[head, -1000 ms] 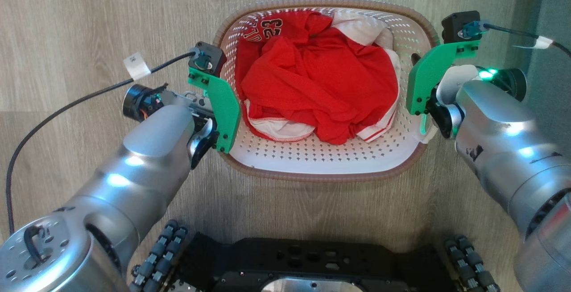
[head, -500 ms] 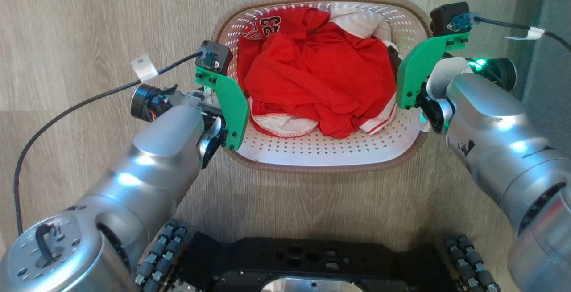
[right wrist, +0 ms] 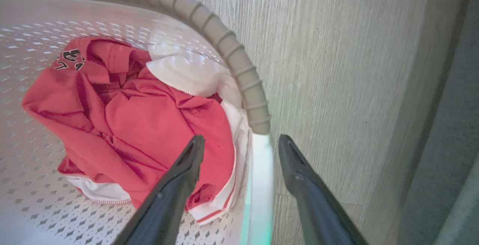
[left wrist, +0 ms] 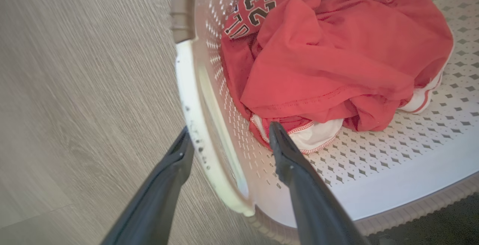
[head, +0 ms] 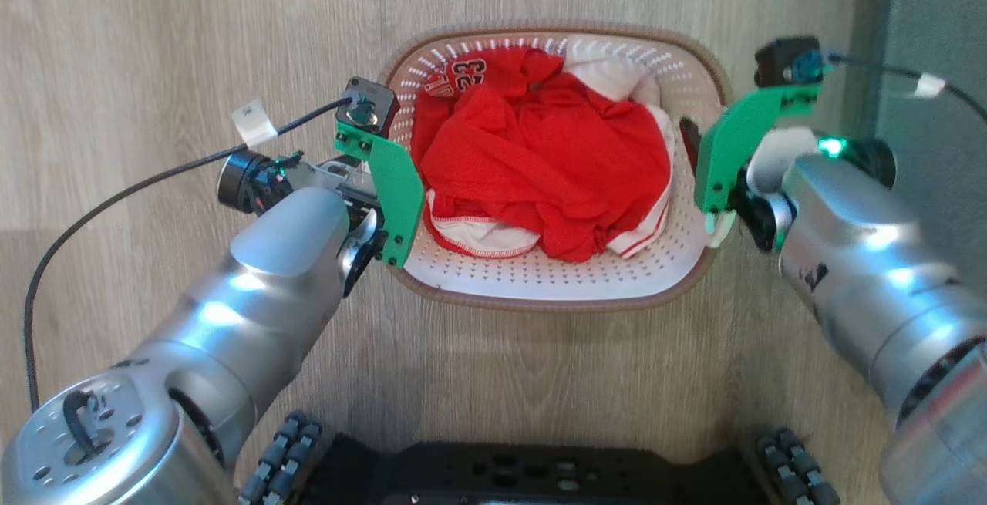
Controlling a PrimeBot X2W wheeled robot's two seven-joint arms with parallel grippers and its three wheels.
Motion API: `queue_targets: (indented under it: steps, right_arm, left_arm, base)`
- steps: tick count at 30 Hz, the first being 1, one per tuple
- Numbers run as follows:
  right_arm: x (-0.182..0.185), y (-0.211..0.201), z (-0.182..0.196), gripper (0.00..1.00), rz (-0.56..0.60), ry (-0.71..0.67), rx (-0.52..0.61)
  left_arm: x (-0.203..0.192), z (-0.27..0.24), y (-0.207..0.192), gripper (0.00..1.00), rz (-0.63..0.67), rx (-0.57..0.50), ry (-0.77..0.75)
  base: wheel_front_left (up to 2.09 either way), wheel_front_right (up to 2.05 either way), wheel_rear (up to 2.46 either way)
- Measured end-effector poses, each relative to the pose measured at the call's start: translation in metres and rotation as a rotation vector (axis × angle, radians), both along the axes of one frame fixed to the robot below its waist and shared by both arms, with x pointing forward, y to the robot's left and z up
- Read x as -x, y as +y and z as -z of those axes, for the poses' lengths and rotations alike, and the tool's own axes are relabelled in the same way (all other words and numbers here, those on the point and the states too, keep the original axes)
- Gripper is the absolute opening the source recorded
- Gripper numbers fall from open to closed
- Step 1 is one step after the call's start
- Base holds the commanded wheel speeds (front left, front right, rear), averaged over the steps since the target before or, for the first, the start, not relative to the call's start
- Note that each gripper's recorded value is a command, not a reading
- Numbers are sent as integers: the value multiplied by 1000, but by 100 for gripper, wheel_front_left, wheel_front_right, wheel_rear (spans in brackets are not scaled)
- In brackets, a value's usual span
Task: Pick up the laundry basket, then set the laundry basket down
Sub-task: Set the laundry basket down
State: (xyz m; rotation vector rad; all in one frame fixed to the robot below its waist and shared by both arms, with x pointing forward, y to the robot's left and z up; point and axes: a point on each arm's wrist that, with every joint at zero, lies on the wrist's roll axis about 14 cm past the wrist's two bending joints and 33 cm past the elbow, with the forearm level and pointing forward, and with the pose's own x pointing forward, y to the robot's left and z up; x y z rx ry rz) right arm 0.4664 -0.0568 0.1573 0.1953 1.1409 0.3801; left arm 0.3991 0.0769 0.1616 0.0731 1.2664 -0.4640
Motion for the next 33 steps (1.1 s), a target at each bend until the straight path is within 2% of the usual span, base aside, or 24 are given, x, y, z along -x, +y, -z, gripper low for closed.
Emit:
queue_targets:
  steps: [4,9,13,20,23,27,30,33]
  right_arm:
    - [6,-6,-16,100,21,-4,6]
    - [10,-12,-43,100,19,-35,20]
    - [17,-10,-68,100,47,-68,5]
    - [23,-9,-115,100,82,-218,-19]
    - [19,-13,-145,100,125,-330,-39]
    - [9,-4,-200,100,157,-501,-117]
    - [-5,0,-254,100,225,-626,-214]
    - [-22,-15,-317,100,288,-796,-280]
  left_arm:
    - [-6,-17,2,100,25,-21,-48]
    - [7,-35,9,100,33,-51,-59]
    - [14,-56,7,100,-11,-27,-62]
    - [4,-101,1,100,-46,12,-204]
    - [-1,-128,-4,100,-74,60,-311]
    - [-20,-176,-11,100,-133,152,-549]
    - [-26,-205,-15,100,-157,199,-655]
    - [-42,-249,-21,100,-217,266,-775]
  base:
    - [0,0,0]
    - [0,0,0]
    - [0,0,0]
    - [0,0,0]
    - [0,0,0]
    - [0,0,0]
    - [0,0,0]
    - [0,0,0]
